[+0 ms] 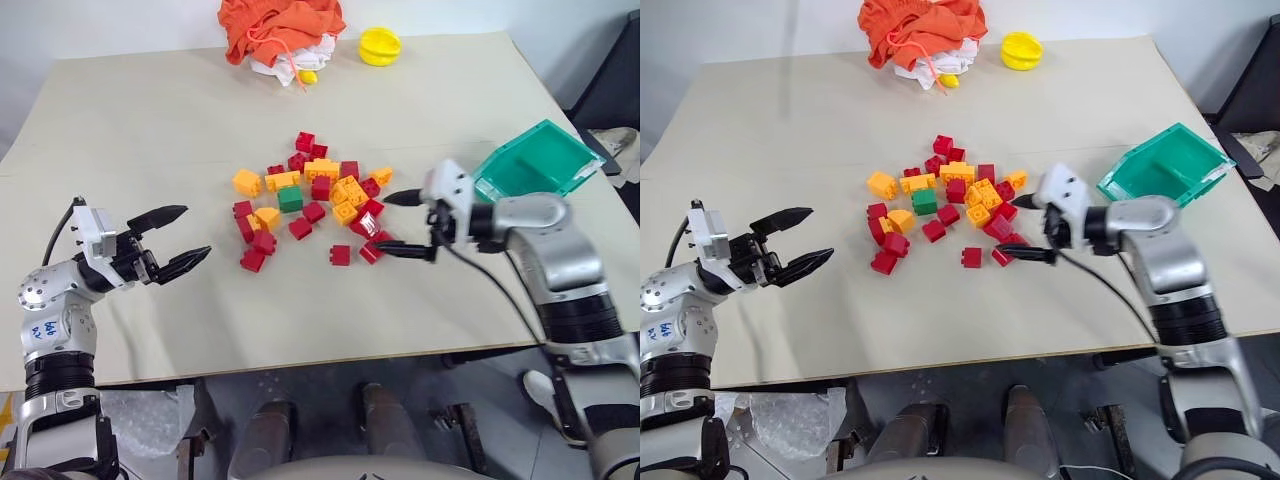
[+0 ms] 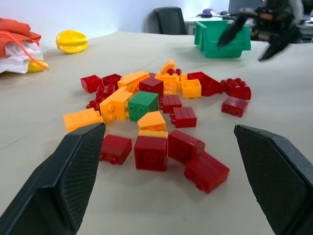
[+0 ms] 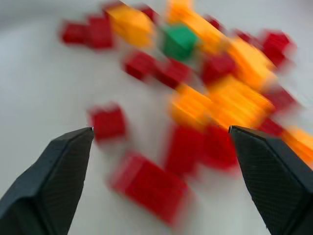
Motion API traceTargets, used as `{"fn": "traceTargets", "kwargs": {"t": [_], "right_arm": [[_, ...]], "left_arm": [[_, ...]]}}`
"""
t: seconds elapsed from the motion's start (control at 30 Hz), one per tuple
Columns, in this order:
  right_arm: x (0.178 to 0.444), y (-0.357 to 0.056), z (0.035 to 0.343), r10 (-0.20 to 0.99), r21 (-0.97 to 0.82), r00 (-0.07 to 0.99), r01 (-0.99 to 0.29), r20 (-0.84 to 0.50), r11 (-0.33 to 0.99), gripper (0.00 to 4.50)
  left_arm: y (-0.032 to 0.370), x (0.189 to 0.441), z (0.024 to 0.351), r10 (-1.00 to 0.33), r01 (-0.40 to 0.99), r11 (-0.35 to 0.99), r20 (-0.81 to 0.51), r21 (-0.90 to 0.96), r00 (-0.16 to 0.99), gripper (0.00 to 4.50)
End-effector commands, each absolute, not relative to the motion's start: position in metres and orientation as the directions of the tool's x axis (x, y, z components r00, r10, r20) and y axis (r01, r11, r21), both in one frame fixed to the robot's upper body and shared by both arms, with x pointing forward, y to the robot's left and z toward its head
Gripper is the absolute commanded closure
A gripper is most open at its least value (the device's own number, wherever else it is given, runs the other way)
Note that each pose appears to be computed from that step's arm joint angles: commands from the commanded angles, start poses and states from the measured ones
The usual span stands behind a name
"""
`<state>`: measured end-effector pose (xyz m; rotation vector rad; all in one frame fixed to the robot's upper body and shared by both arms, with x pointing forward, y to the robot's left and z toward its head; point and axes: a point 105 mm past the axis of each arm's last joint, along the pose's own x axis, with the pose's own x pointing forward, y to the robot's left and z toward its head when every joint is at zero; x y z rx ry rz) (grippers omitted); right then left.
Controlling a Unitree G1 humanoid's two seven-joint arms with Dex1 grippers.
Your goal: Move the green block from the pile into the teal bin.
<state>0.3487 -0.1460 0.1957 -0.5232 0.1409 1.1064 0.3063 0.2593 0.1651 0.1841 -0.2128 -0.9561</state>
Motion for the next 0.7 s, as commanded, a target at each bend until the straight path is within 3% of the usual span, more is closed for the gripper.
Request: {"fn": "traceTargets", "kwargs": {"t": [0.03,0.4,0.53,0.7], "right_arm": [[0.349,-0.133,0.214,0.838,-0.361,0.452,-0.869,-0.306,0.337,0.06],[0.384,-0.026,0.204,0.831,-0.314,0.512,-0.843,-0.219,0.436,0.06],[0.409,0.014,0.189,0.778,-0.301,0.574,-0.812,-0.257,0.499,0.06],[0.428,0.031,0.174,0.709,-0.294,0.638,-0.769,-0.301,0.567,0.06]], "left_arm": [[0.264,0.305,0.18,-0.825,0.771,0.561,0.132,0.3,0.549,0.0],[0.251,0.296,0.178,-0.856,0.801,0.516,0.159,0.302,0.492,0.0],[0.248,0.294,0.176,-0.854,0.799,0.521,0.163,0.301,0.495,0.0],[0.245,0.292,0.176,-0.854,0.797,0.52,0.167,0.306,0.493,0.0]]}}
